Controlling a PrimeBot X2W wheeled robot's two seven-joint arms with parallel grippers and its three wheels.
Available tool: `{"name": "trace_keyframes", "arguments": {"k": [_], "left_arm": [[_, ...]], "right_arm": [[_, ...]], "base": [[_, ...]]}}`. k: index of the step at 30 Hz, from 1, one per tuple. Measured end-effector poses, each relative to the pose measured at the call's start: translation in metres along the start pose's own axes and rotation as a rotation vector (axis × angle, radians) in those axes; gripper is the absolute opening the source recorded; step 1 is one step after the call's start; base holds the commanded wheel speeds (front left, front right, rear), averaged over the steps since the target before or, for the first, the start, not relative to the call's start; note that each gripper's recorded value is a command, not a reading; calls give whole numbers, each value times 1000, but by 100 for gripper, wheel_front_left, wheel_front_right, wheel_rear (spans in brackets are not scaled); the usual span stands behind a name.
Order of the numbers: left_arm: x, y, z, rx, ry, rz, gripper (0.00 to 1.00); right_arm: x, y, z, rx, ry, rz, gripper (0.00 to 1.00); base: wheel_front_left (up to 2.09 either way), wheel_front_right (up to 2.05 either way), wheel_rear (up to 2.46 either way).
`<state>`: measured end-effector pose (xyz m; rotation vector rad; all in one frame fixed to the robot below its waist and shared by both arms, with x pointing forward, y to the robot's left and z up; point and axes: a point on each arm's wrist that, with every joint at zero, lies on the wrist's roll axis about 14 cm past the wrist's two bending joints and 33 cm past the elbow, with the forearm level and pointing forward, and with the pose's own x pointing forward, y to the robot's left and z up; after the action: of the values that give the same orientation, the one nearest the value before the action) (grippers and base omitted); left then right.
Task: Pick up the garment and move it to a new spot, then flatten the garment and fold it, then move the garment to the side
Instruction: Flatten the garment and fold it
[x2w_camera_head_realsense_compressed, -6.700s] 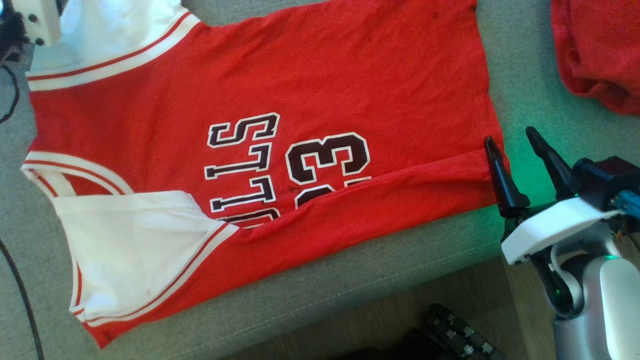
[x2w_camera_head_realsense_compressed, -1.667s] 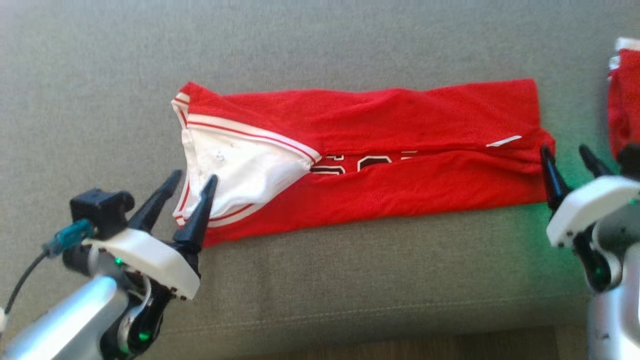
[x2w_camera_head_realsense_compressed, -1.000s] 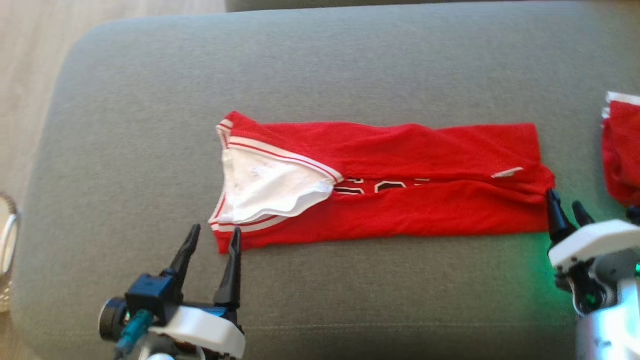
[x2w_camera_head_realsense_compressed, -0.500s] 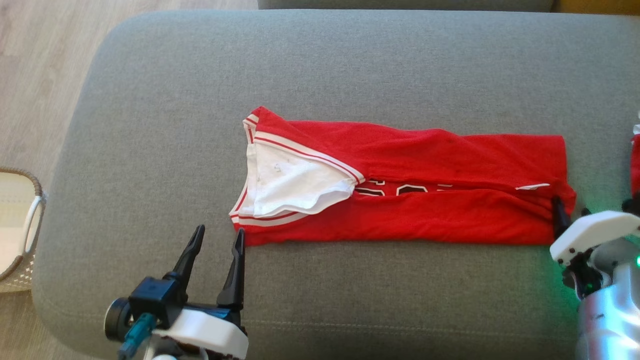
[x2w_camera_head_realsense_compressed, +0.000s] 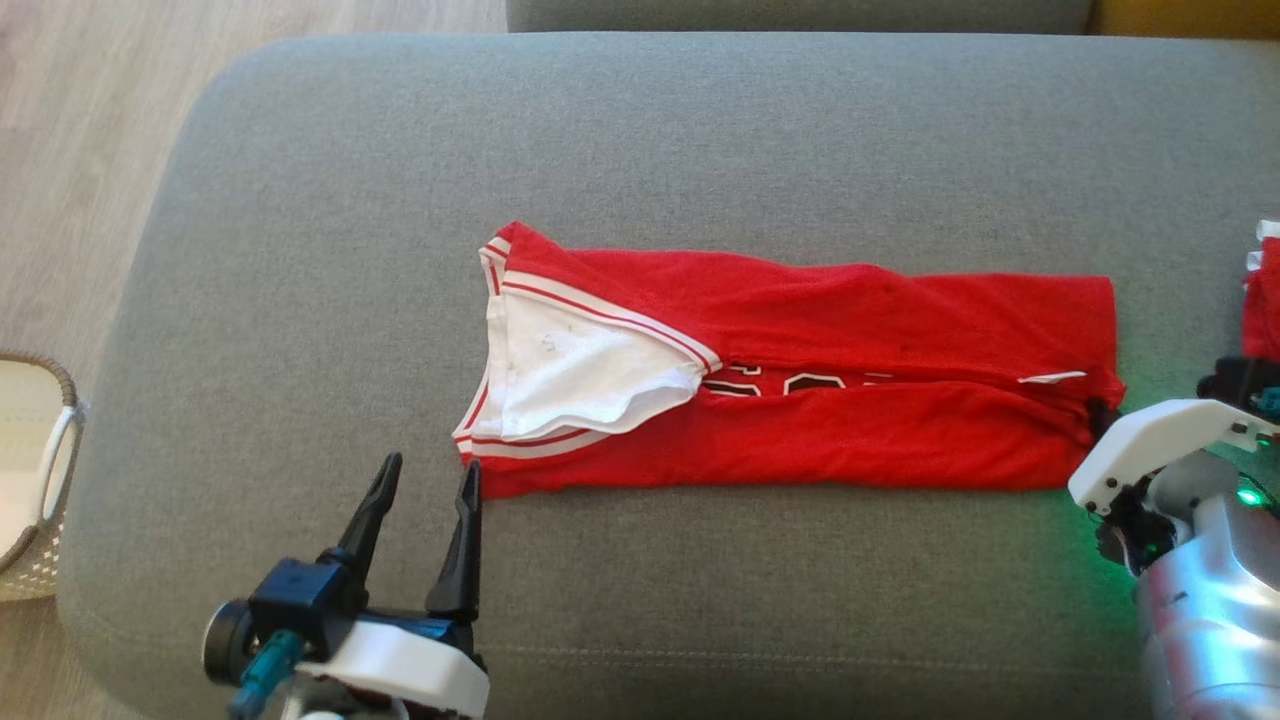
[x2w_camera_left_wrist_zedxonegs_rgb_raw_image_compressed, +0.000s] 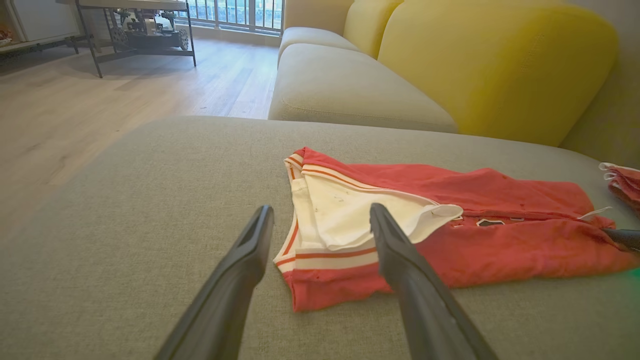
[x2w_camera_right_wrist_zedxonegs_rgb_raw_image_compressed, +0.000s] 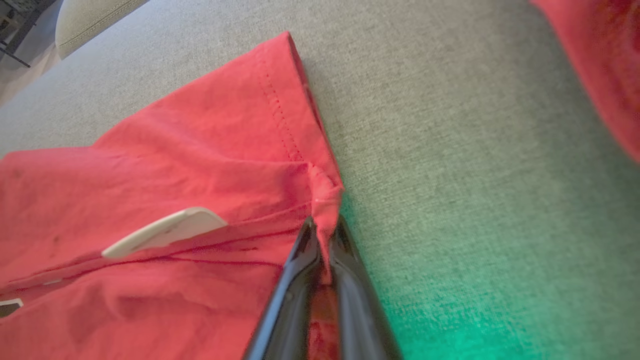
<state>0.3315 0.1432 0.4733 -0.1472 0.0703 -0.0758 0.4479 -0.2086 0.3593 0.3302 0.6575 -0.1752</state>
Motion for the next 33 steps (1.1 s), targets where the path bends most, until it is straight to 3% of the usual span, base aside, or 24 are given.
{"name": "trace_keyframes", "arguments": {"k": [11,21,25,33], "left_arm": [[1,-1,0,1,-5,-12,100],[11,-17,-3,11,1,-81,100],[13,-22,-4,7,3,-102,100],[11,-19,-6,11,7,-97,100]], "right_arm": [[-9,-5,18,-77,-99,-17,0],[-46,-27,113,-164,-351,-85,0],[-68,-18,137,-179,-416,-53,0],[-97,26,134,-197,-408,107,0]], "base": [[0,0,0],[0,0,0],[0,0,0],[0,0,0]]}}
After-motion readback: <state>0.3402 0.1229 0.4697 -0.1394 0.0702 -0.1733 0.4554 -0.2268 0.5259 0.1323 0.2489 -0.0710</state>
